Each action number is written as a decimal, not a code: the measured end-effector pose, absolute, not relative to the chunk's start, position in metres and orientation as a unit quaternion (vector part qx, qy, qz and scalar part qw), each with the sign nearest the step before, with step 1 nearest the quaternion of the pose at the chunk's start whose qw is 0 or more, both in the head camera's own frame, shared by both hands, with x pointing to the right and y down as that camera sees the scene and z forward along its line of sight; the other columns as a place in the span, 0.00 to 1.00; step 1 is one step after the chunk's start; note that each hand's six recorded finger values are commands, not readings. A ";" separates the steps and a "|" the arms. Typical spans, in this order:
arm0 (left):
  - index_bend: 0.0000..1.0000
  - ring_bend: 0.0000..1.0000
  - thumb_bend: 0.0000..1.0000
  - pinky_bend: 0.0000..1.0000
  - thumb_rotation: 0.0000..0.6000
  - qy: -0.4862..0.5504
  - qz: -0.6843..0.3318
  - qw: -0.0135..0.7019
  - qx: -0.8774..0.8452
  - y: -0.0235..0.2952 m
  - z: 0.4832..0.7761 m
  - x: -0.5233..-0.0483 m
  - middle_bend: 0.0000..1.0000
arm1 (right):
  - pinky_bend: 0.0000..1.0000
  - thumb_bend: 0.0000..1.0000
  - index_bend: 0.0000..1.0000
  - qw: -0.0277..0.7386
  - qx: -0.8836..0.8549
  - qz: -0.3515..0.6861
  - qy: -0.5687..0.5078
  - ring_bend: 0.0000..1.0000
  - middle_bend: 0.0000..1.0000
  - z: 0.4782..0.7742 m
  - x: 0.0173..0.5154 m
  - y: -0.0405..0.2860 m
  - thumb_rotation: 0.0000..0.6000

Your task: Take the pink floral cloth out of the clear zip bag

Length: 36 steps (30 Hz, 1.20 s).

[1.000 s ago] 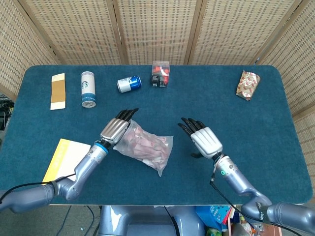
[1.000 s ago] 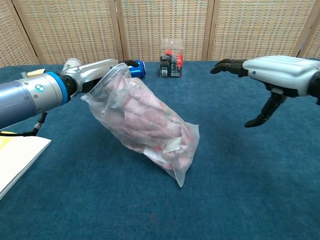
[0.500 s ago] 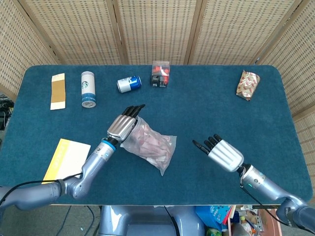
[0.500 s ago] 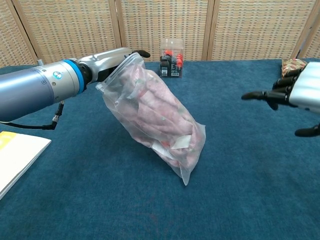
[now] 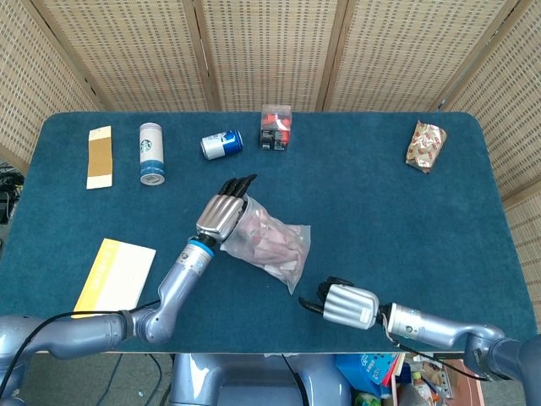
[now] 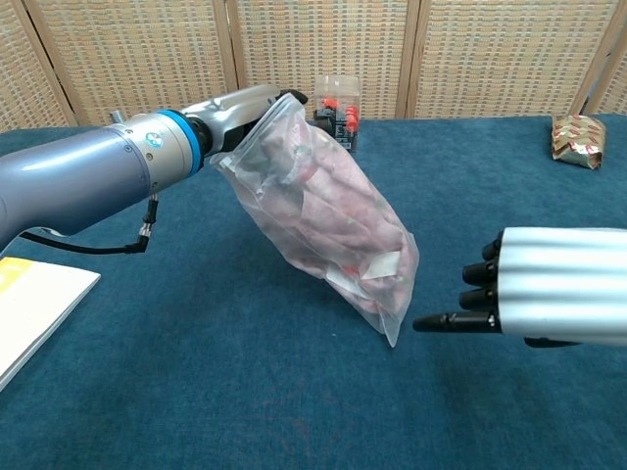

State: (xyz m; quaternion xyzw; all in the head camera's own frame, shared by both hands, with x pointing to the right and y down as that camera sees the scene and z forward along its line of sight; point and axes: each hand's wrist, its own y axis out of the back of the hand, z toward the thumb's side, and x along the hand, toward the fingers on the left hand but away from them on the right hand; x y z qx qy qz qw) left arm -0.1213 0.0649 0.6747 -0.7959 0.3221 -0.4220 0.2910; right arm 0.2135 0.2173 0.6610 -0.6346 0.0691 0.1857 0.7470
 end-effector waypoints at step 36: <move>0.75 0.00 0.43 0.00 1.00 0.314 -0.424 0.290 -0.799 0.074 0.673 -0.129 0.00 | 0.80 0.27 0.19 0.773 -0.569 0.254 0.121 0.58 0.64 0.699 0.140 0.206 1.00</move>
